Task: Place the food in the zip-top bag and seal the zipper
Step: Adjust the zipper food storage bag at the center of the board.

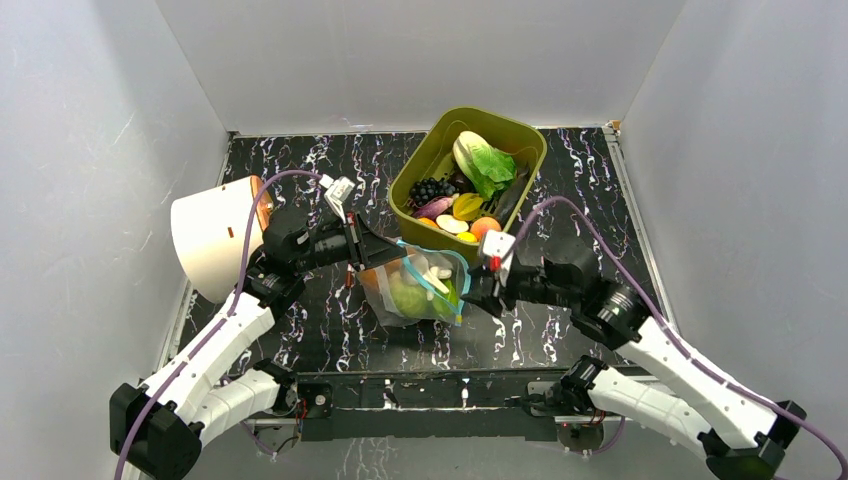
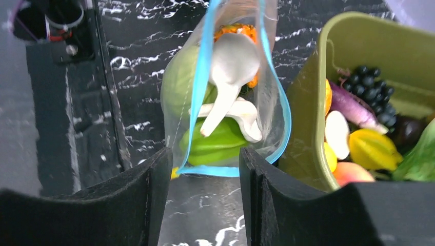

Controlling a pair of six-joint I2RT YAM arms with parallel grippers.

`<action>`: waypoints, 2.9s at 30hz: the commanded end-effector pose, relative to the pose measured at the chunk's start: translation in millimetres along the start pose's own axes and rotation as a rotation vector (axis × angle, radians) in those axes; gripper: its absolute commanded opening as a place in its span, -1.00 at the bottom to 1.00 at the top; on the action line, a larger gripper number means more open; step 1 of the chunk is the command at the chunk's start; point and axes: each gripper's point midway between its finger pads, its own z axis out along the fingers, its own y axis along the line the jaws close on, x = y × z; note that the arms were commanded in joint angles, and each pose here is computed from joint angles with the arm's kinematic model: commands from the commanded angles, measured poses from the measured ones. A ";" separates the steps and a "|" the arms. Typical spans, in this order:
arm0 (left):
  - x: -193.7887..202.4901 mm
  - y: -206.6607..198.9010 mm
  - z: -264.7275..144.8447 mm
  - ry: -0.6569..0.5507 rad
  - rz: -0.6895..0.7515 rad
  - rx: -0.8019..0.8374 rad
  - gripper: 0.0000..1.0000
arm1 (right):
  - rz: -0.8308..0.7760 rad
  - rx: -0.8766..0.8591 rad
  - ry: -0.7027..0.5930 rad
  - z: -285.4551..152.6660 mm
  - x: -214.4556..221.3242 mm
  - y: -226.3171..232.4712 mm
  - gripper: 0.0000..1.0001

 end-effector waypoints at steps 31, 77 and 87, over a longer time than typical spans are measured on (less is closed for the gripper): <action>-1.0 -32.3 -4.2 0.070 0.044 0.138 -1.00 | -0.849 -0.197 0.112 40.4 54.3 20.6 -0.36; 10.2 -39.7 -73.6 0.038 0.508 -0.066 0.07 | 0.067 -0.185 -0.212 97.9 -78.9 63.2 -1.00; 57.1 -22.6 -95.1 0.099 0.123 -0.197 -0.03 | 0.230 -0.115 -0.247 115.4 -82.0 52.4 -1.00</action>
